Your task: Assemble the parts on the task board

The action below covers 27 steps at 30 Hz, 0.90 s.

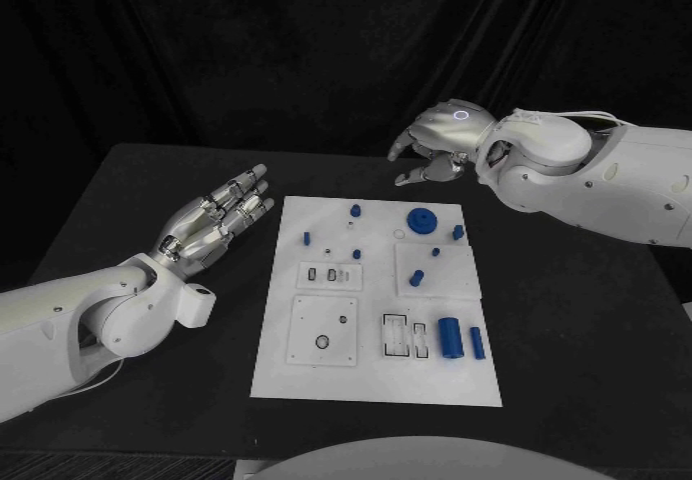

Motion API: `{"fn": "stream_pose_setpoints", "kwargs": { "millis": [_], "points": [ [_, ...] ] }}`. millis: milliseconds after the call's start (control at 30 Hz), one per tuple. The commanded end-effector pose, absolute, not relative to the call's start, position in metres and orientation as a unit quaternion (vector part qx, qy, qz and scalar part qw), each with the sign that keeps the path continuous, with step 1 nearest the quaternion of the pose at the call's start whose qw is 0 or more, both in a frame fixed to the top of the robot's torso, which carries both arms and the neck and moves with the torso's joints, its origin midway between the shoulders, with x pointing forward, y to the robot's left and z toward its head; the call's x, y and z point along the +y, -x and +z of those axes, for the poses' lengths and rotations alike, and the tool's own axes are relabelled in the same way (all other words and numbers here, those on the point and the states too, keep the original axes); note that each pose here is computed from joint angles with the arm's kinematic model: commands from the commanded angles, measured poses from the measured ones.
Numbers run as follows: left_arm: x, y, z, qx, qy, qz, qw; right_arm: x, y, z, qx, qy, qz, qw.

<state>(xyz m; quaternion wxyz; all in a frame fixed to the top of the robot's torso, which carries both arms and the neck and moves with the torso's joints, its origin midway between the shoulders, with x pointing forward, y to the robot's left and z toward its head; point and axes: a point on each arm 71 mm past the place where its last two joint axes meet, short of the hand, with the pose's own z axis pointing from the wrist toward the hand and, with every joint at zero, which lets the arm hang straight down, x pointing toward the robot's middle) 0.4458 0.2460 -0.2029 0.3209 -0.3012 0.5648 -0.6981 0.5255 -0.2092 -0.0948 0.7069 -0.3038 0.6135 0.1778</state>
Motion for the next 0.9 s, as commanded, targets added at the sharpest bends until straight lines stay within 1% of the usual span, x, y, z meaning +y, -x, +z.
{"fn": "stream_pose_setpoints", "kwargs": {
  "millis": [33,167,267,600,900],
  "points": [
    [0.244,-0.446,-0.200,0.556,0.289,-0.712,0.318,-0.223,-0.527,-0.109,0.669,0.274,0.127,0.679],
    [0.242,-0.446,-0.199,0.553,0.286,-0.716,0.316,-0.237,-0.524,-0.125,0.707,0.250,0.107,0.653],
    [0.240,-0.446,-0.199,0.550,0.284,-0.720,0.315,-0.243,-0.521,-0.134,0.718,0.239,0.101,0.646],
    [0.241,-0.447,-0.199,0.548,0.283,-0.721,0.316,-0.256,-0.514,-0.150,0.724,0.220,0.101,0.645],
    [0.242,-0.447,-0.199,0.548,0.283,-0.721,0.315,-0.261,-0.511,-0.158,0.726,0.217,0.104,0.644]
  ]
}}
